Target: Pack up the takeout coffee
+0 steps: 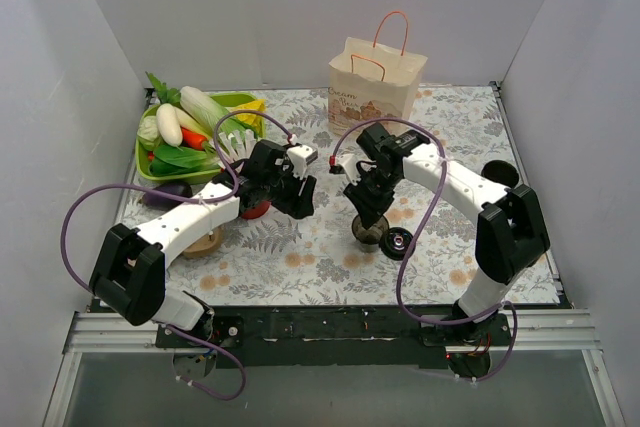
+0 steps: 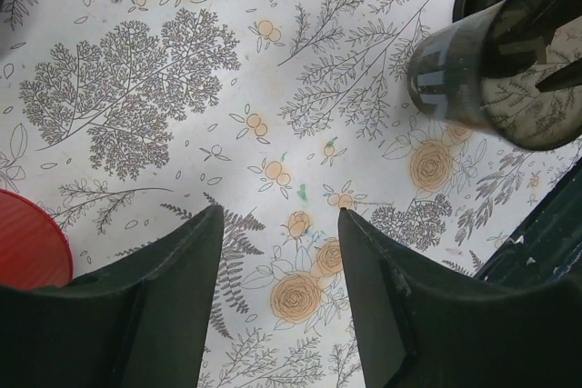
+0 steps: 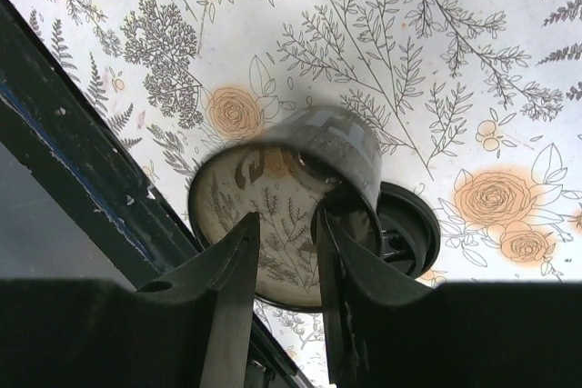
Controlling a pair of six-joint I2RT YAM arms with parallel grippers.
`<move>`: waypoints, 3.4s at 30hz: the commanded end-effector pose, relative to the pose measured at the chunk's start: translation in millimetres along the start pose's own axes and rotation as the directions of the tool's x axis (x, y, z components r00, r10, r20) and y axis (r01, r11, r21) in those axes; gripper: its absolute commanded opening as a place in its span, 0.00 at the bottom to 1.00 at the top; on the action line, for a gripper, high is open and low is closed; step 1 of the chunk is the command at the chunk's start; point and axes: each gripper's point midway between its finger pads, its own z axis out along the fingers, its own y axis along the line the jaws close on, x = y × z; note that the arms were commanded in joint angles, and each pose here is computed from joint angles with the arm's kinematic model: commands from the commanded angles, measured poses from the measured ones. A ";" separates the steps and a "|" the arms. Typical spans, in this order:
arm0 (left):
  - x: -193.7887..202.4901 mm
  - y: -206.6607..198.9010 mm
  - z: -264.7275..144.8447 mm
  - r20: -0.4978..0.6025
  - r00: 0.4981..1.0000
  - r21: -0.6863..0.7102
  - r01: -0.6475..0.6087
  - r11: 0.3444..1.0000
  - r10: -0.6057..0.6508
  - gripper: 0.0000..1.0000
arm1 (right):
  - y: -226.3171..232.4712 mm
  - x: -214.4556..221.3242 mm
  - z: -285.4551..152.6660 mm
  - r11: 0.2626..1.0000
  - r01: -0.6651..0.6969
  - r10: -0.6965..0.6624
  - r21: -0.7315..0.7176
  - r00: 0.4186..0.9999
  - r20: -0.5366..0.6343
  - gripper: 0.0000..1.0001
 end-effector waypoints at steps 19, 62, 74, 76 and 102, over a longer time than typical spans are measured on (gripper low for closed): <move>-41.4 -13.4 1.1 0.077 0.996 0.066 -0.045 0.997 0.040 0.67 | -26.1 43.6 -72.1 0.916 0.307 -0.366 0.259 0.903 0.223 0.82; -47.8 -23.0 2.0 0.089 0.995 0.119 -0.058 0.991 0.047 0.75 | -62.0 111.0 36.1 0.872 0.467 -0.479 0.149 0.876 0.061 0.86; -48.0 -25.7 2.5 0.083 0.996 0.134 -0.042 0.990 0.031 0.75 | -59.4 123.6 18.0 0.874 0.443 -0.457 0.201 0.889 0.030 0.48; -48.8 -27.2 1.9 0.085 0.996 0.138 -0.043 0.989 0.032 0.75 | -56.0 123.9 2.3 0.881 0.425 -0.439 0.208 0.898 0.025 0.47; -61.5 9.5 2.8 0.157 0.987 -0.080 0.054 0.995 -0.041 0.79 | 5.8 19.7 -49.7 0.861 0.508 -0.505 0.028 0.846 0.169 0.48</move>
